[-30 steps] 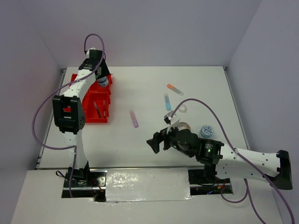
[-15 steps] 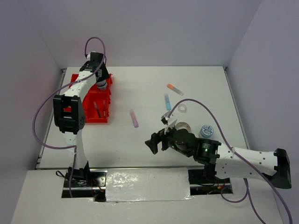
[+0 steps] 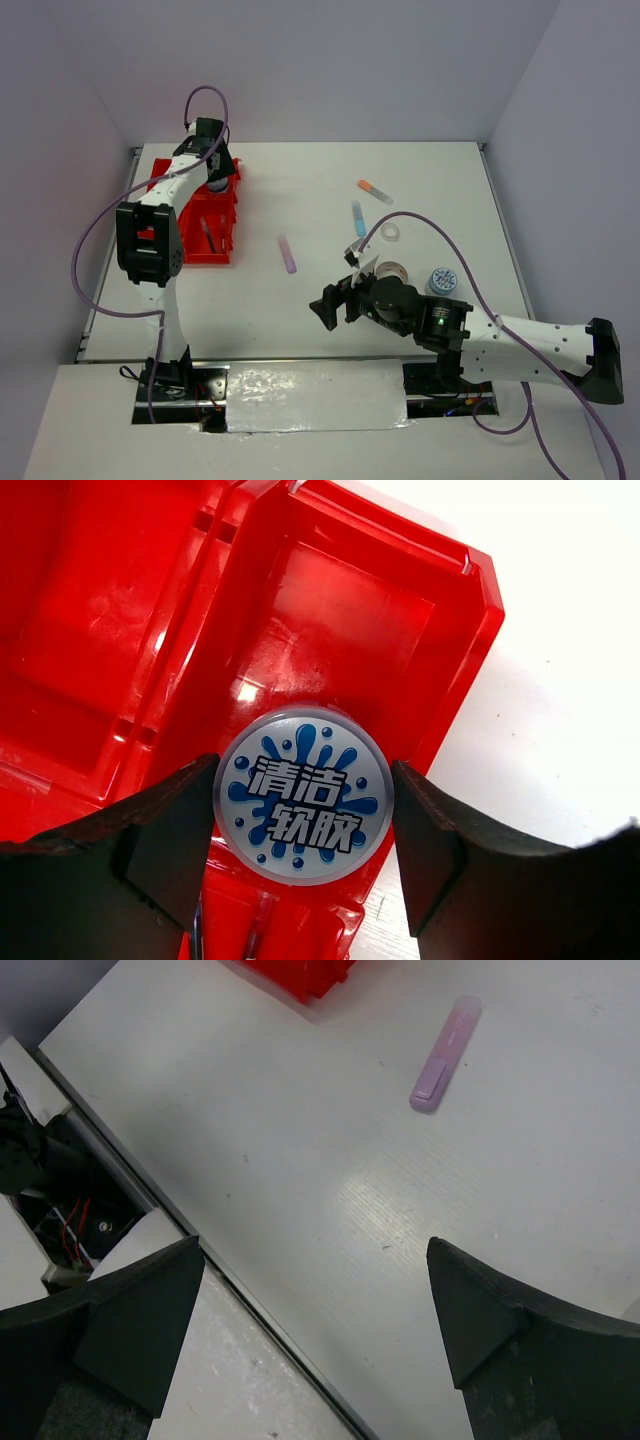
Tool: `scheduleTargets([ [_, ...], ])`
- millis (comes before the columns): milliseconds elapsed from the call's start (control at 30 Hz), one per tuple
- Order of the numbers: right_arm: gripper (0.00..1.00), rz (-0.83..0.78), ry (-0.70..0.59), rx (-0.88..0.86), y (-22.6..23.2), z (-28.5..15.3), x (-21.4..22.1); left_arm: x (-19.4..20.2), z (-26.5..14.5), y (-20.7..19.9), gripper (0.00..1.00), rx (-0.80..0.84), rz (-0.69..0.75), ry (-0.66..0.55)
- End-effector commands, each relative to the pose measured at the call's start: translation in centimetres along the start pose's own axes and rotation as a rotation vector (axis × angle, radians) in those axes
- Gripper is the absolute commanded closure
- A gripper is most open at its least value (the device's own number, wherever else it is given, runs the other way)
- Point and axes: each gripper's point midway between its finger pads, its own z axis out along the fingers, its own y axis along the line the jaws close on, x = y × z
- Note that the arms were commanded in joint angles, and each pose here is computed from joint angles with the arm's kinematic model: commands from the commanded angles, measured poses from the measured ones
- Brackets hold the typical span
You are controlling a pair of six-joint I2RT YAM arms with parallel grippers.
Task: Sort the stationery into containers
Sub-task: Place the stationery in the storage box.
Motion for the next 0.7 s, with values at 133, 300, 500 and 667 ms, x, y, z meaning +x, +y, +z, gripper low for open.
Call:
scheduleTargets([
  [133,0.0,0.018,-0.068,-0.003,0.4,0.0,-2.3,-3.1,-1.6,-1.2,0.07,0.047,-0.063,-0.072],
  [300,0.0,0.032,-0.07,0.025,-0.6,0.0,-2.4,-5.0,-4.1,-1.5,0.01,0.087,-0.087,-0.117],
  [500,0.0,0.246,-0.092,0.287,-8.4,-1.2,-2.8,-6.3,-10.1,-3.7,0.01,0.188,-0.052,-0.183],
  [667,0.0,0.504,-0.226,0.745,-16.0,-9.2,-2.9,-0.7,-17.8,-13.9,0.01,0.425,0.138,-0.203],
])
